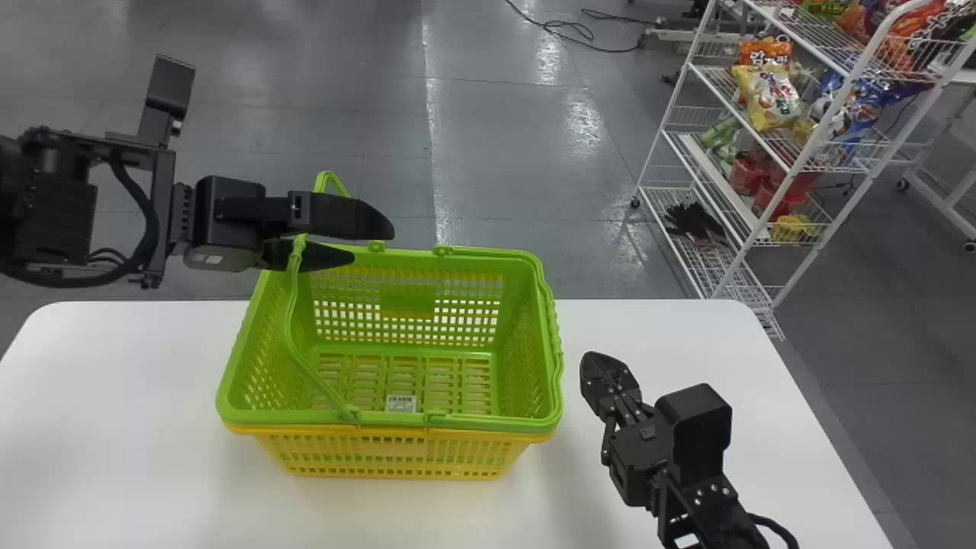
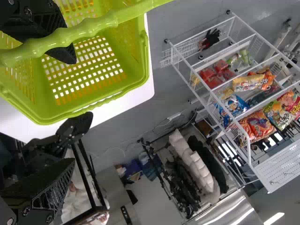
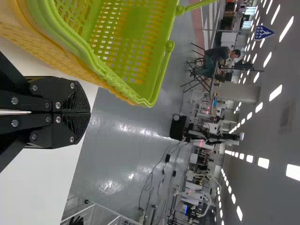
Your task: Grasp handle with right gripper to insert into left gripper then lift and swing left to center
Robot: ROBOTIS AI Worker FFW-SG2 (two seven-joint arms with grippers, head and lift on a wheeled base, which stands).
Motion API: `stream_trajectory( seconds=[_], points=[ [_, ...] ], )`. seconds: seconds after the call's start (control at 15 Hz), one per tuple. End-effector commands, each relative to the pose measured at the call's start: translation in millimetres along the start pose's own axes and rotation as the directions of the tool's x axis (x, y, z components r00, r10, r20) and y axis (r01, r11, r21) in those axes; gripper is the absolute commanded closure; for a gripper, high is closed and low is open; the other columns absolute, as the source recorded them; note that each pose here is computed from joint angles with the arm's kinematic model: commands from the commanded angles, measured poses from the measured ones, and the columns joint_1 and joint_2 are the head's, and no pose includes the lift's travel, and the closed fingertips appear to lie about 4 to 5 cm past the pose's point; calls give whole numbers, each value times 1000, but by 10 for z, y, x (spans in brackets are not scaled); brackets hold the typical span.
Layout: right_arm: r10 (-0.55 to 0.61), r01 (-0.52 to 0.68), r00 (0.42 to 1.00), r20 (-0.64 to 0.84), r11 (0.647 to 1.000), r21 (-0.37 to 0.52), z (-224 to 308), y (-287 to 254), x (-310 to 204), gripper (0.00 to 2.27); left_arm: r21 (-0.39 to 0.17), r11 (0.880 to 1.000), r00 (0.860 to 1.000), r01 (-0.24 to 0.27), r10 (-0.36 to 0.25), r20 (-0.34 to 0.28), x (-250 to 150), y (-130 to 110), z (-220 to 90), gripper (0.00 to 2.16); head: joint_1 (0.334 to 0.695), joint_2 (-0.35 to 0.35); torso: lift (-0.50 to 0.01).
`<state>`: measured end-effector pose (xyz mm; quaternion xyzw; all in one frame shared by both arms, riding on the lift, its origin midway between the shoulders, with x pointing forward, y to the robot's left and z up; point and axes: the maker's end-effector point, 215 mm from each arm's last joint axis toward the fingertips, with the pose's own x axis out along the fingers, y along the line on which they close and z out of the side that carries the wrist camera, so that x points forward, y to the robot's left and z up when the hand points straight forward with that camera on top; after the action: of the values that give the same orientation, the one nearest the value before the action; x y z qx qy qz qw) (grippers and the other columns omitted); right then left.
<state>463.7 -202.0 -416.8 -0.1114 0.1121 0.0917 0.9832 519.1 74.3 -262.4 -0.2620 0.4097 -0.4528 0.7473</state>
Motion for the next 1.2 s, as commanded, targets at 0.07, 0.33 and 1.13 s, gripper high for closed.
stream_trajectory(
  seconds=[0.07,0.33,1.13],
  points=[
    [6,-6,1000,-3,1000,-4,-11,30,50,2192,-2,1000,1000,7,-7,0,19,-22,-2,60,695,-143,-93],
    [17,-17,1000,-14,1000,-2,-17,90,92,2192,-10,1000,1000,16,-16,-3,45,-29,-27,60,695,-141,-93],
    [32,-32,999,19,999,29,215,157,110,2192,-25,999,999,48,-48,-4,60,-79,-88,60,695,-130,-93]
  ],
)
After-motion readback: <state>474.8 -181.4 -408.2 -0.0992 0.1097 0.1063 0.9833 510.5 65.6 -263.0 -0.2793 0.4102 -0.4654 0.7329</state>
